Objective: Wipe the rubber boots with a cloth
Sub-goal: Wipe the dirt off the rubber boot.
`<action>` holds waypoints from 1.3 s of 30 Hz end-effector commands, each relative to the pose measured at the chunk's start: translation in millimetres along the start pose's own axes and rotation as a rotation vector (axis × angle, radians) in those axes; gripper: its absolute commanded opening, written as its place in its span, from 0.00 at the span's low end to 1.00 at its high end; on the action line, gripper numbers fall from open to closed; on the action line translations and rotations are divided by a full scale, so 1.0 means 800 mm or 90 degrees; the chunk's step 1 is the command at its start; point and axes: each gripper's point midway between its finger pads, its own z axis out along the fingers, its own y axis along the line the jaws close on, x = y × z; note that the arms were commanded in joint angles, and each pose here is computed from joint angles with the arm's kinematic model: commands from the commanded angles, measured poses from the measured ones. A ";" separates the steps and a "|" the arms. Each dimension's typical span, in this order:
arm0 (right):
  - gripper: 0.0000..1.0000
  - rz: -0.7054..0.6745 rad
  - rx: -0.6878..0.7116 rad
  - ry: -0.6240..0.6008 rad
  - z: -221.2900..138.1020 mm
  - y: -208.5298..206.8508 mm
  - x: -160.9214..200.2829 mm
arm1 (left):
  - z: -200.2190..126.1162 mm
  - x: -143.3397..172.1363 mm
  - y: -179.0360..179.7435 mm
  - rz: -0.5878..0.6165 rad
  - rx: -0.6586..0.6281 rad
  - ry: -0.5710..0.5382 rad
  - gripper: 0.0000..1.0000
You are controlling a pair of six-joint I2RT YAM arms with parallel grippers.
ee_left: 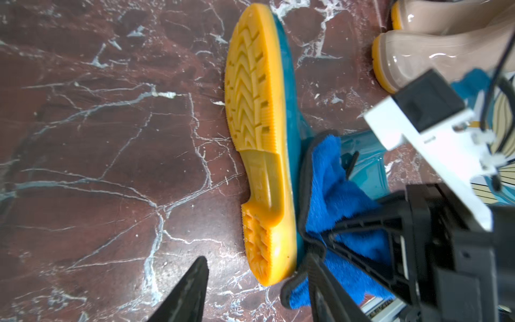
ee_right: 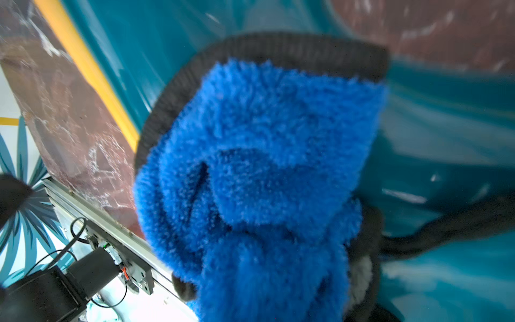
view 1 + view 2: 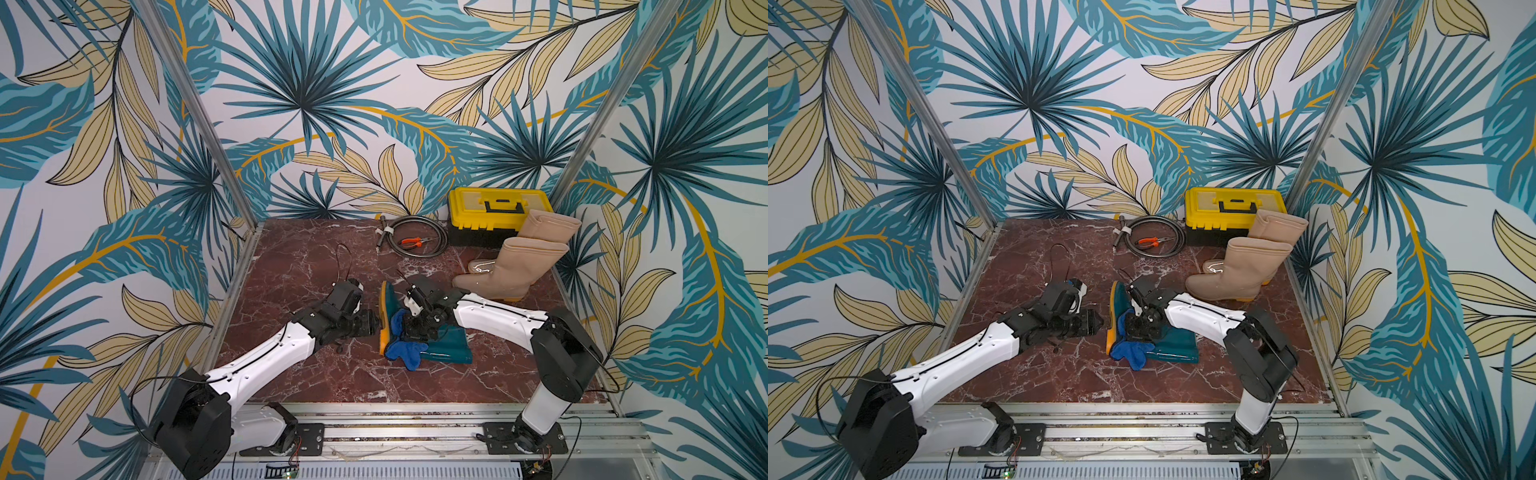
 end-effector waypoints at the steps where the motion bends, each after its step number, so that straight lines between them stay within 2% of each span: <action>1: 0.00 -0.022 0.026 -0.020 -0.009 0.007 -0.021 | 0.018 0.008 0.008 -0.010 -0.021 0.038 0.58; 5: 0.00 -0.064 0.019 -0.077 -0.025 0.047 -0.097 | 0.026 0.011 0.003 -0.015 -0.013 0.058 0.58; 10: 0.00 -0.051 -0.011 -0.140 -0.032 0.084 -0.209 | 0.023 0.012 0.003 -0.020 -0.011 0.054 0.58; 13: 0.00 -0.037 -0.007 -0.142 -0.032 0.086 -0.234 | 0.020 0.016 0.003 -0.028 -0.007 0.056 0.58; 17: 0.00 -0.019 -0.025 -0.115 -0.031 0.081 -0.205 | 0.016 0.023 0.005 -0.031 -0.003 0.056 0.58; 20: 0.00 -0.009 -0.035 -0.130 -0.037 0.068 -0.169 | 0.020 0.027 0.005 -0.018 0.003 0.057 0.57; 25: 0.00 -0.014 -0.011 -0.099 -0.036 0.050 -0.093 | 0.020 0.021 0.008 -0.012 -0.008 0.045 0.56; 31: 0.00 -0.009 -0.002 -0.015 -0.001 0.032 0.010 | 0.013 0.011 0.006 -0.010 -0.004 0.027 0.55; 33: 0.00 -0.005 0.004 -0.011 0.004 0.026 0.015 | 0.014 0.011 0.008 -0.013 -0.007 0.027 0.55; 35: 0.00 -0.023 0.020 -0.029 0.000 0.029 -0.001 | 0.016 0.010 0.005 -0.014 -0.004 0.033 0.55; 39: 0.00 -0.065 0.023 -0.065 -0.013 0.056 -0.063 | 0.021 0.010 -0.005 -0.017 0.014 0.052 0.54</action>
